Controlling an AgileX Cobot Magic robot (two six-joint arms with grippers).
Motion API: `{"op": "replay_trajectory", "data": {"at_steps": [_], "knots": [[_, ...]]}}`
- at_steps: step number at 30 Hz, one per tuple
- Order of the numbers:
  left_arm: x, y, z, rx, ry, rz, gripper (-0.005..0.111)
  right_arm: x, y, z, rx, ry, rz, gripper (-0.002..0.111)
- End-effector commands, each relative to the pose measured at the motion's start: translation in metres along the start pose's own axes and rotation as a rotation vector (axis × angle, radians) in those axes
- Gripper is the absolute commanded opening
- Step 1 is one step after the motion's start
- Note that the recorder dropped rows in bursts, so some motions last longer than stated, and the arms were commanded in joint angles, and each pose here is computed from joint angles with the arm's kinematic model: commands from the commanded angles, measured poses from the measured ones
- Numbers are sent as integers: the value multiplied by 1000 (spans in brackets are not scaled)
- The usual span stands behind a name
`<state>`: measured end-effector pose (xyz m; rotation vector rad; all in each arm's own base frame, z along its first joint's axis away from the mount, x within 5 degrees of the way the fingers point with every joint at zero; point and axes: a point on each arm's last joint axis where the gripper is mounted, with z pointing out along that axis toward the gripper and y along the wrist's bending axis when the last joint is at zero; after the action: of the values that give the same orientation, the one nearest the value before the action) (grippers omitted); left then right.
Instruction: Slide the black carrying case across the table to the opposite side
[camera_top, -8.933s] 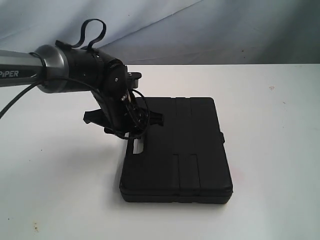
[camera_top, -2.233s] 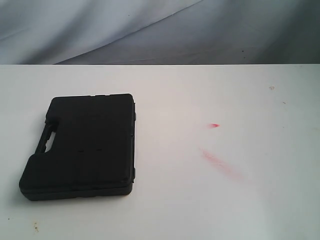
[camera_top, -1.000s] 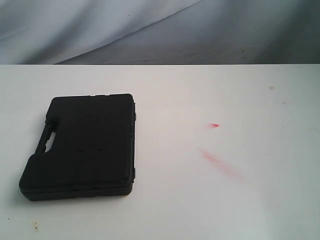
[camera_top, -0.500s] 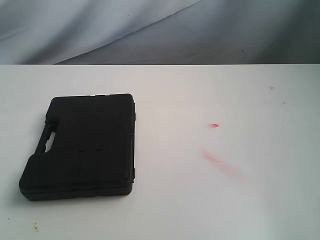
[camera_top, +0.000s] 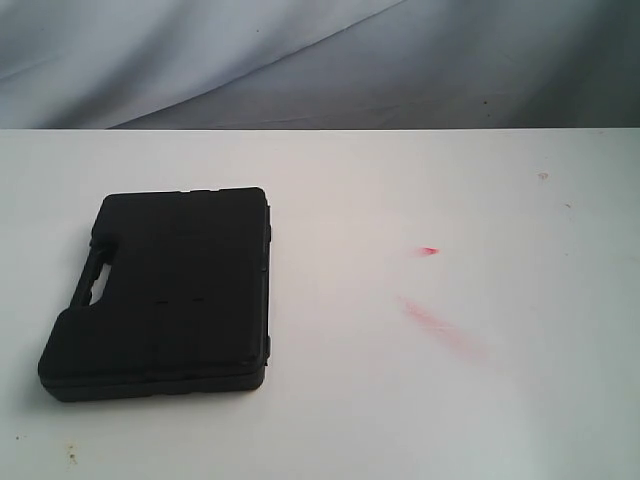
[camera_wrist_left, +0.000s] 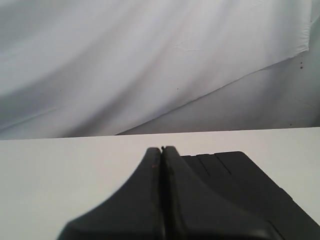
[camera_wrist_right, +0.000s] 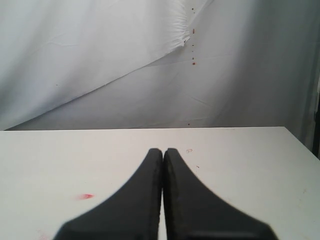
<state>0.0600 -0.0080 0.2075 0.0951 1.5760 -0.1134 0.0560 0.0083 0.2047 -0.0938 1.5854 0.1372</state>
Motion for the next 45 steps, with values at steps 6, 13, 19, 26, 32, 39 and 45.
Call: {"op": "replay_trajectory", "data": {"at_steps": [6,13,19,26,32,39,45], "knots": [[2,0,0,-5,3,-22,0,0,0,0,8,-10,2,0],[1,4,0,-65,0,-47,0,0,0,0,8,-10,2,0],[1,6,0,-103,0,-20,0,0,0,0,8,-10,2,0],[3,6,0,-104,20,-13,0,0,0,0,8,-10,2,0],[5,7,-1,-110,41,54,0,0,0,0,8,-10,2,0],[5,7,-1,-110,38,54,0,0,0,0,8,-10,2,0],[5,7,-1,-110,38,54,0,0,0,0,8,-10,2,0]]}}
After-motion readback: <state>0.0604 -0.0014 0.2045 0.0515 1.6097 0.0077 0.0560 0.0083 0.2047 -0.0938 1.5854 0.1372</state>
